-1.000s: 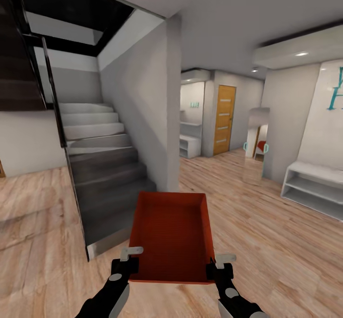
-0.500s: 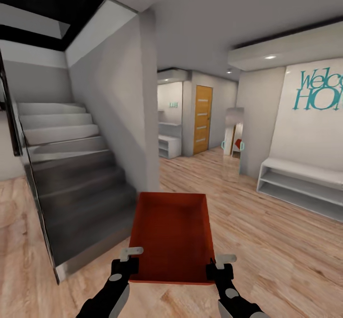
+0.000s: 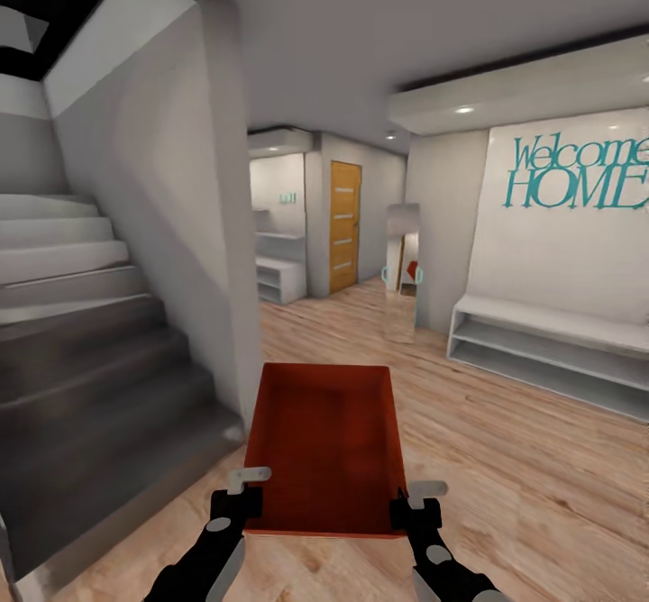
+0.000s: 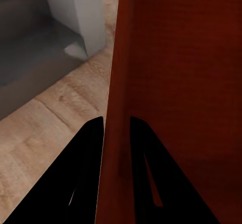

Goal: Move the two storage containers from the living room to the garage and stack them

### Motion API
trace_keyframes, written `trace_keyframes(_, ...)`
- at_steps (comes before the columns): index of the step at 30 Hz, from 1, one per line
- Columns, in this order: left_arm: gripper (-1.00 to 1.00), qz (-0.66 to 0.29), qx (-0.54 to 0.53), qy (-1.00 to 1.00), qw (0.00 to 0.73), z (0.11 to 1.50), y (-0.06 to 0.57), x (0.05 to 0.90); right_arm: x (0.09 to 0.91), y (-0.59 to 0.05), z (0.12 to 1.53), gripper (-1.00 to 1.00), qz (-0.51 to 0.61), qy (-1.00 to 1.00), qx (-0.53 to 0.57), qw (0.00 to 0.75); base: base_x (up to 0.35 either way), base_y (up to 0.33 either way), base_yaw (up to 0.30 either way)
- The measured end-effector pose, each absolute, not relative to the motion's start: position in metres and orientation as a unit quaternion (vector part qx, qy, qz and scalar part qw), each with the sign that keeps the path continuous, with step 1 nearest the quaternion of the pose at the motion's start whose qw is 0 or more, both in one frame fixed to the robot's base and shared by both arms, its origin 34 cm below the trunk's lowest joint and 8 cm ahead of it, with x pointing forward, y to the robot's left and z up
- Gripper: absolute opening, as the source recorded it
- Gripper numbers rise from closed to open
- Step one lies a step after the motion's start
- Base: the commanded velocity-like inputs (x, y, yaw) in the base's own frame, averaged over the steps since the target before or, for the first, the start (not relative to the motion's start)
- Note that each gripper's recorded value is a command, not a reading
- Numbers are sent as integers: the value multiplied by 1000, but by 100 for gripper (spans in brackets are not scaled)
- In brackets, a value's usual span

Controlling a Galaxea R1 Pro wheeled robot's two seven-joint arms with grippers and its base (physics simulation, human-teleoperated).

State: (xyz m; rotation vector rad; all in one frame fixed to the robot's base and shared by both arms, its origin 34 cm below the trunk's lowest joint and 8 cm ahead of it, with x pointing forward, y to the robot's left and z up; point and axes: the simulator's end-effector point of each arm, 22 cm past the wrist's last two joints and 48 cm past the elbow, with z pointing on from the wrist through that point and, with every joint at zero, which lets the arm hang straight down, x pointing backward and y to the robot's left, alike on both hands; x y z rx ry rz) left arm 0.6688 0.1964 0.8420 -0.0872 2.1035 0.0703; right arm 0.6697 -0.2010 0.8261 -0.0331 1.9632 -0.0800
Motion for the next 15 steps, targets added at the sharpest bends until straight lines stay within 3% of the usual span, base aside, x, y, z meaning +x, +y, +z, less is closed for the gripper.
trace_keyframes(15, -100, 29, -36, 868, 495, 842, 196, 669, 670, -201, 826, -100, -34, 831, -14, 555, 321, 0, -13)
